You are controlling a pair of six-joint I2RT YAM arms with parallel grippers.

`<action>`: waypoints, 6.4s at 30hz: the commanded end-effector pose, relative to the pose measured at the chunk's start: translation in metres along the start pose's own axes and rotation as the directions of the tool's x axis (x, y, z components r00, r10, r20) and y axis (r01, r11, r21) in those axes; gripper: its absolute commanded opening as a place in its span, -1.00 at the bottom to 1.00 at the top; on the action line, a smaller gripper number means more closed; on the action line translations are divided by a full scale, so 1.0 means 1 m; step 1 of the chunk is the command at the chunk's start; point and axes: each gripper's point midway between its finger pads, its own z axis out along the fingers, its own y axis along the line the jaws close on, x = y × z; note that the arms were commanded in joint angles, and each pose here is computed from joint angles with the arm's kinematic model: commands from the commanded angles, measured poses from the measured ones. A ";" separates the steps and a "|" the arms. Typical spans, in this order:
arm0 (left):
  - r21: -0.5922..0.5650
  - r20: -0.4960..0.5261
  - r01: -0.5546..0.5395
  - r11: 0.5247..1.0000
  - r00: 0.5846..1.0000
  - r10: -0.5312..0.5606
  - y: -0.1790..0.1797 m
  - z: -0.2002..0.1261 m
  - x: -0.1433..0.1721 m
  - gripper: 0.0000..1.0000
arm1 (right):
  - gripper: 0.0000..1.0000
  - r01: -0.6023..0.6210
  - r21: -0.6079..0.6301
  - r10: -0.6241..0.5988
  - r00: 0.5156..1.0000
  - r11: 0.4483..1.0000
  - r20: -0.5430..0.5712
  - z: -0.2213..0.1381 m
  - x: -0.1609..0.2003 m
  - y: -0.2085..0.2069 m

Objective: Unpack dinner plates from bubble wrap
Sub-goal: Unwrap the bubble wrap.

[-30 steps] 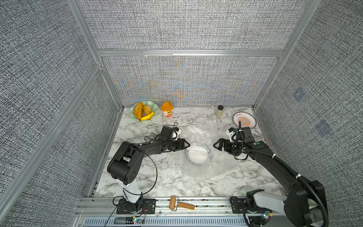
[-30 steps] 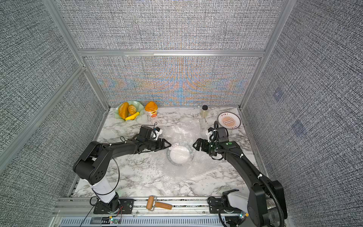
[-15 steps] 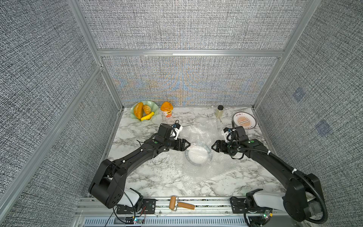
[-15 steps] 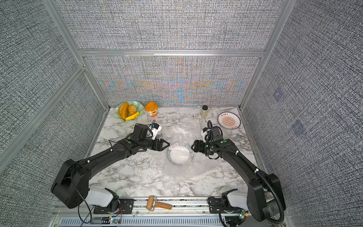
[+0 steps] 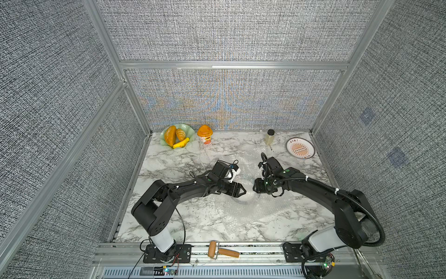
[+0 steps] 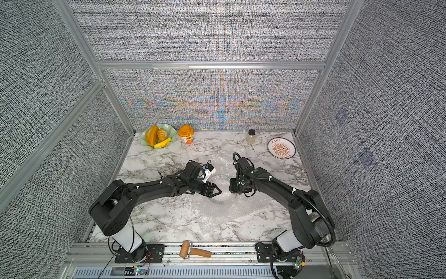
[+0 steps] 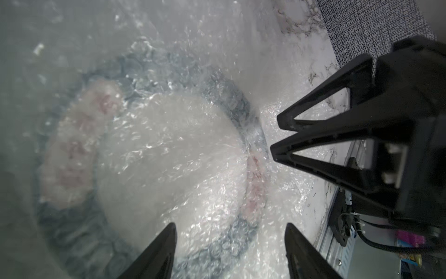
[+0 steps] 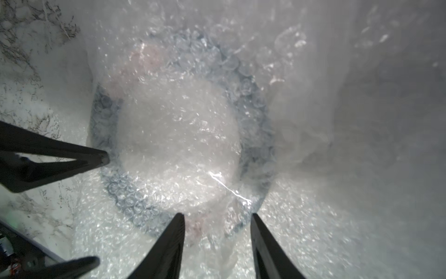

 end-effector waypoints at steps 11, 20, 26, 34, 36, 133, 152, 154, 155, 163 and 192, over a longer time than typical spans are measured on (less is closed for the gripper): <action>-0.001 -0.031 0.061 0.998 0.998 -0.061 0.019 0.022 0.021 0.41 | -0.21 0.060 0.145 -0.045 0.994 0.988 -0.104 0.029 0.022 -0.012; 0.003 -0.033 0.066 0.998 0.997 -0.066 0.020 0.023 0.020 0.40 | -0.52 0.064 0.187 -0.041 0.991 0.980 -0.124 0.035 0.029 -0.021; -0.007 -0.040 0.070 0.998 0.997 -0.070 0.023 0.025 0.023 0.40 | -0.75 0.068 0.205 -0.041 0.990 0.976 -0.133 0.041 0.030 -0.025; -0.021 -0.049 0.077 0.997 0.996 -0.078 0.027 0.027 0.027 0.39 | -1.00 0.055 0.167 -0.040 0.995 0.984 -0.090 0.027 0.024 -0.017; -0.030 -0.053 0.078 0.997 0.995 -0.079 0.029 0.027 0.027 0.39 | -1.00 0.045 0.150 -0.038 0.998 0.988 -0.051 0.016 0.019 -0.013; -0.125 -0.201 -0.419 0.899 0.898 0.390 -0.076 0.005 0.042 0.69 | -0.74 -0.337 -0.104 0.345 0.937 0.936 0.063 0.025 0.034 -0.073; -0.442 -0.313 -0.466 0.767 0.881 0.355 -0.060 0.030 0.029 -0.22 | -0.74 -0.344 -0.110 0.351 0.935 0.933 0.052 0.026 0.037 -0.074; -0.473 -0.323 -0.466 0.748 0.881 0.344 -0.057 0.029 0.026 -0.66 | -0.75 -0.342 -0.113 0.349 0.936 0.933 0.052 0.026 0.035 -0.073; -0.483 -0.312 -0.457 0.747 0.887 0.341 -0.057 0.028 0.023 -0.85 | -0.74 -0.342 -0.113 0.350 0.935 0.933 0.051 0.026 0.036 -0.073; -0.514 -0.047 -0.310 0.800 0.941 0.335 -0.084 -0.023 -0.016 -1.00 | -0.75 -0.343 -0.111 0.350 0.935 0.933 0.051 0.026 0.035 -0.074; -0.712 0.155 0.238 0.660 0.971 -0.184 0.090 -0.110 0.090 -1.00 | -0.74 -0.347 -0.120 0.353 0.935 0.930 0.033 0.029 0.034 -0.072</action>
